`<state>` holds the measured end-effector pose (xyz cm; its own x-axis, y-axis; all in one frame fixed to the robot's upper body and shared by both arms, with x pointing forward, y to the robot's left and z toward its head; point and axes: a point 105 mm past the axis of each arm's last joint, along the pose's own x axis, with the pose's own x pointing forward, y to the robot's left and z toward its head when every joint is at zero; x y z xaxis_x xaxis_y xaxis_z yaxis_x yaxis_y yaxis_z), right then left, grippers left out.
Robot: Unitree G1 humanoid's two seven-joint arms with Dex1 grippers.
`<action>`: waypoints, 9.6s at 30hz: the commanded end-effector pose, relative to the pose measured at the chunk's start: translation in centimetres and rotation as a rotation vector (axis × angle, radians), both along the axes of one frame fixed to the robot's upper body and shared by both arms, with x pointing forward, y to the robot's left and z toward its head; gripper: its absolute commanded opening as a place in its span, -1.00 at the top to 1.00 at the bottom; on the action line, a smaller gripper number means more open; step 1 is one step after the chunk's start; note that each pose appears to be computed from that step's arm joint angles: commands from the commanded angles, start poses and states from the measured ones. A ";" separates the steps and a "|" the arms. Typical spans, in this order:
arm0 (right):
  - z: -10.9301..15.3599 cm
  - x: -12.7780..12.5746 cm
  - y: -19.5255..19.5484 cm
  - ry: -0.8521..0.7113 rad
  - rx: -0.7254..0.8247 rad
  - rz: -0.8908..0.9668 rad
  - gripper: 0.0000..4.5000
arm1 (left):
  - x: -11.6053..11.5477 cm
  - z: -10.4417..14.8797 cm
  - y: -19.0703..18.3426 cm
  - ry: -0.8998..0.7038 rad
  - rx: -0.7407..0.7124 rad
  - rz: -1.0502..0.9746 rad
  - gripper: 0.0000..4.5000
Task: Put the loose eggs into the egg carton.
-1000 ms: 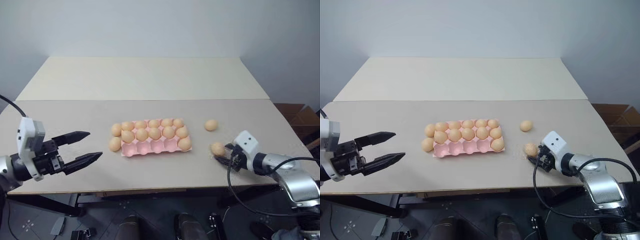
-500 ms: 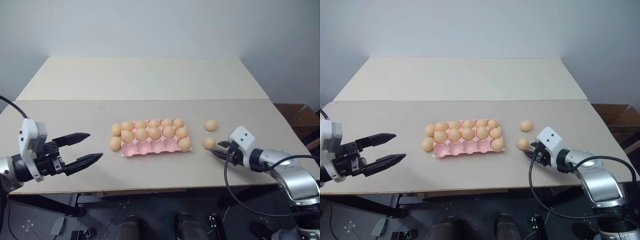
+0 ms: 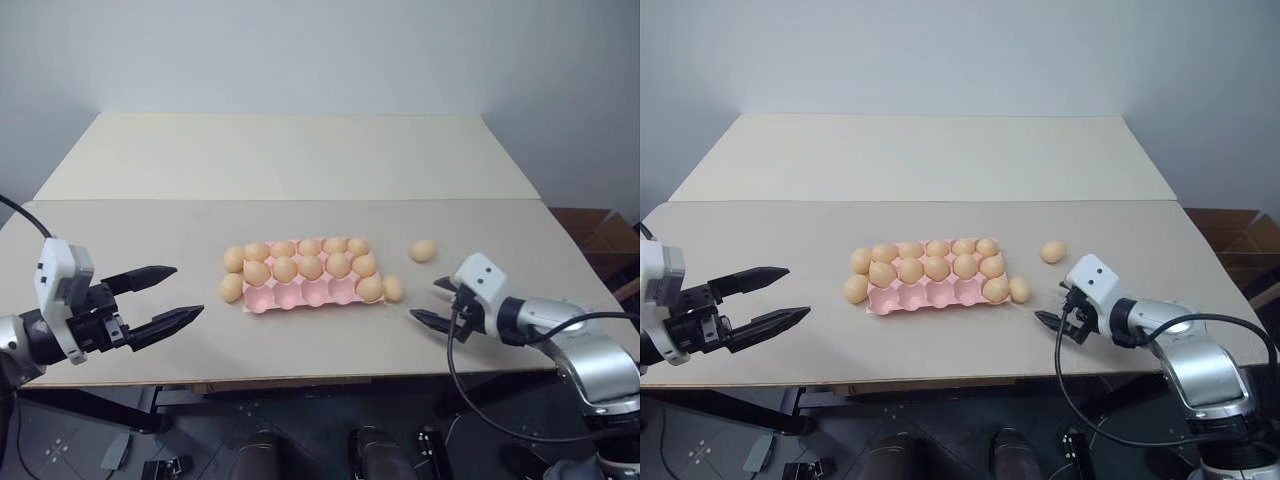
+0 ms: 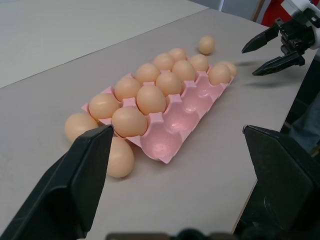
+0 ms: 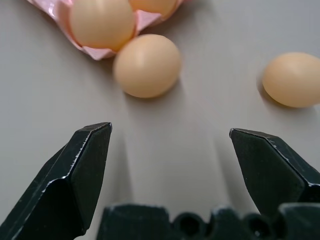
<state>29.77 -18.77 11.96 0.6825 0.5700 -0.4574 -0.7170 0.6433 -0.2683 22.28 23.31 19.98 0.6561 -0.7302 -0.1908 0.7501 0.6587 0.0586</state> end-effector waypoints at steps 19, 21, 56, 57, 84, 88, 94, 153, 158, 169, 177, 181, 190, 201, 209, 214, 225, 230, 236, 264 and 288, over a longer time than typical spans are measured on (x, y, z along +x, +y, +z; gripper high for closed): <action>-0.6 4.1 3.6 -0.076 0.035 0.041 -0.56 | 0.0 1.0 -0.1 -0.057 0.026 -0.004 -1.00; -0.5 4.2 3.5 -0.081 0.037 0.044 -0.24 | 0.0 0.9 0.0 -0.057 0.028 0.000 -1.00; 6.0 1.7 11.0 -0.233 0.086 0.230 -0.99 | 0.7 0.3 0.2 -0.050 0.018 -0.001 -1.00; 6.3 1.3 10.5 -0.238 0.092 0.225 -0.99 | 0.6 0.3 0.3 -0.049 0.018 0.002 -1.00; 4.4 2.5 -3.1 -0.238 0.033 -0.002 -0.99 | -1.2 0.1 3.8 -0.050 0.023 0.053 -1.00; 3.1 6.8 -2.3 -0.250 0.011 -0.067 -0.99 | -0.7 0.2 3.0 -0.057 0.017 0.023 -1.00; 1.1 11.9 -1.9 -0.226 -0.032 -0.212 -0.99 | -0.7 0.4 2.8 -0.068 0.017 0.025 -1.00; 5.9 -2.5 -0.4 -0.246 0.032 0.284 -0.98 | -2.6 -1.9 5.9 0.015 0.044 0.155 -1.00; 6.1 -2.1 0.3 -0.268 0.043 0.287 -0.98 | -0.1 -3.2 4.8 0.043 0.054 0.172 -1.00; 6.8 -1.6 1.6 -0.311 0.045 0.283 -0.98 | 7.2 -6.7 2.4 0.106 0.082 0.132 -1.00; 7.2 -2.0 2.0 -0.330 0.050 0.276 -0.98 | 9.3 -8.6 0.3 0.135 0.093 0.057 -1.00; 7.3 -2.2 2.1 -0.335 0.055 0.278 -0.98 | 10.0 -8.9 0.1 0.132 0.101 0.068 -1.00; 7.5 -2.1 2.2 -0.342 0.060 0.273 -1.00 | 11.1 -9.5 -1.2 0.124 0.092 0.080 -0.48; 7.5 -2.1 2.6 -0.352 0.080 0.258 -1.00 | 8.8 -7.5 1.6 0.052 0.164 0.119 -0.04; 7.4 -2.1 3.2 -0.354 0.083 0.257 -1.00 | 5.8 -2.5 -3.7 -0.078 0.080 -0.167 -0.04; 7.4 -2.1 3.3 -0.360 0.079 0.255 -1.00 | 7.1 -3.2 -7.0 -0.074 0.061 -0.240 -0.04; 7.4 -2.3 3.2 -0.368 0.079 0.224 -1.00 | 8.4 -4.6 -9.0 0.009 0.091 -0.314 -0.45; 7.4 -2.1 3.3 -0.369 0.083 0.222 -1.00 | 8.1 -3.4 -7.1 -0.040 0.115 -0.257 -0.99; 7.6 -1.9 3.4 -0.370 0.084 0.245 -1.00 | 7.0 -1.1 -3.1 -0.114 0.120 -0.126 -0.99; 7.6 -1.7 2.7 -0.351 0.101 0.282 -1.00 | 4.8 -2.8 4.0 -0.049 0.084 0.148 -0.99; 8.4 -3.3 2.6 -0.379 0.094 0.243 -1.00 | 17.0 -8.0 -1.1 0.044 0.208 0.056 -0.81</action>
